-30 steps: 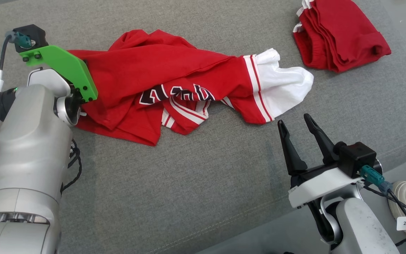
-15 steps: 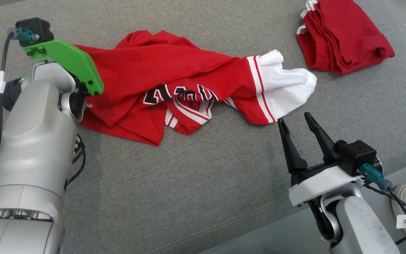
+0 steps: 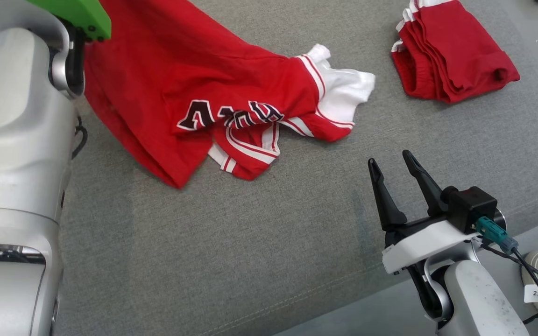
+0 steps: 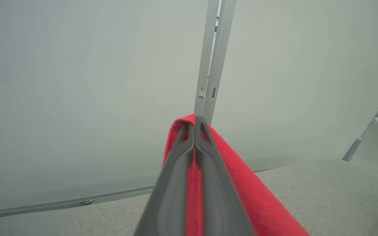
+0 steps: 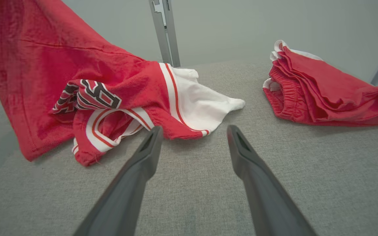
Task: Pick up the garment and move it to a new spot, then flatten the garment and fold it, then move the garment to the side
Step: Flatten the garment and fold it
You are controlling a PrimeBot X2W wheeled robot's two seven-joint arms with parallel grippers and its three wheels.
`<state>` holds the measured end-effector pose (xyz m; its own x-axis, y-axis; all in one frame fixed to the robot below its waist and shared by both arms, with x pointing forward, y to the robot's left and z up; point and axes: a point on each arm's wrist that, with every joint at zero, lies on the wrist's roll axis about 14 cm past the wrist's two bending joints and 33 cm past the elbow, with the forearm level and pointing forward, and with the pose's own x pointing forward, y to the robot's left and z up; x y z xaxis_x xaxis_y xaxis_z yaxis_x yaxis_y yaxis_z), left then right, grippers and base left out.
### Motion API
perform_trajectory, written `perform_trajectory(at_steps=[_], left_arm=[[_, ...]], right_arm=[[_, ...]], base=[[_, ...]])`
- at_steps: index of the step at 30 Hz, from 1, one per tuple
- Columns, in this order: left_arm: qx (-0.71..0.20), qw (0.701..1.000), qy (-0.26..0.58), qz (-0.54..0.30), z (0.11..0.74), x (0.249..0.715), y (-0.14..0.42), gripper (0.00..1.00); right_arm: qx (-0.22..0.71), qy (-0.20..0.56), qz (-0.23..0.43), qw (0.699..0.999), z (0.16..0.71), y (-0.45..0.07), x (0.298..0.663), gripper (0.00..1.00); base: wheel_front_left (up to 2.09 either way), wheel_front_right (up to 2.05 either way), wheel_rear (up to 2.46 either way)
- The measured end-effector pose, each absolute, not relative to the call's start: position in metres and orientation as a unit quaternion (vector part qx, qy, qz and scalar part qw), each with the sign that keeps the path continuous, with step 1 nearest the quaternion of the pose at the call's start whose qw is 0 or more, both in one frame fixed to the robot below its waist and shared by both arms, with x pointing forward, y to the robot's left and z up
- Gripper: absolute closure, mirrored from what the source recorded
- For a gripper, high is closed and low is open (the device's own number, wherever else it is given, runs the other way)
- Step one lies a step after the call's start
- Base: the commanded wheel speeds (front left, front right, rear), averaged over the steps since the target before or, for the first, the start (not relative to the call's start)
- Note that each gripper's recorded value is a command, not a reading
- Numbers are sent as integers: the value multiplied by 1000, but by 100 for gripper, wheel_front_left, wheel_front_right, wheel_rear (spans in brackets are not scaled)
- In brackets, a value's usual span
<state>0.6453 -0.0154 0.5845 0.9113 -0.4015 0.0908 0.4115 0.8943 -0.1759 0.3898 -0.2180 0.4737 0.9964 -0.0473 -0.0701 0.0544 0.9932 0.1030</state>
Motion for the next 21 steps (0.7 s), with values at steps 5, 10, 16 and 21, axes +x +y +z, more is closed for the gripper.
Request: perform_trajectory(at_steps=[5, 10, 16, 21], left_arm=[[-107, 963, -106, -222, 641, 642, -23, 100], [-100, 961, -124, -226, 658, 635, -25, 100], [-81, 966, -135, -207, 672, 627, -12, 100], [-69, 966, -162, -187, 694, 615, 5, 100]], right_arm=[[54, 29, -24, 998, 477, -217, 389, 0], [54, 24, -18, 998, 481, -214, 390, 0], [55, 24, -5, 998, 482, -204, 391, 0], [53, 21, 6, 998, 485, -198, 394, 0]], base=[[0, 0, 0], [0, 0, 0], [0, 0, 0], [0, 0, 0]])
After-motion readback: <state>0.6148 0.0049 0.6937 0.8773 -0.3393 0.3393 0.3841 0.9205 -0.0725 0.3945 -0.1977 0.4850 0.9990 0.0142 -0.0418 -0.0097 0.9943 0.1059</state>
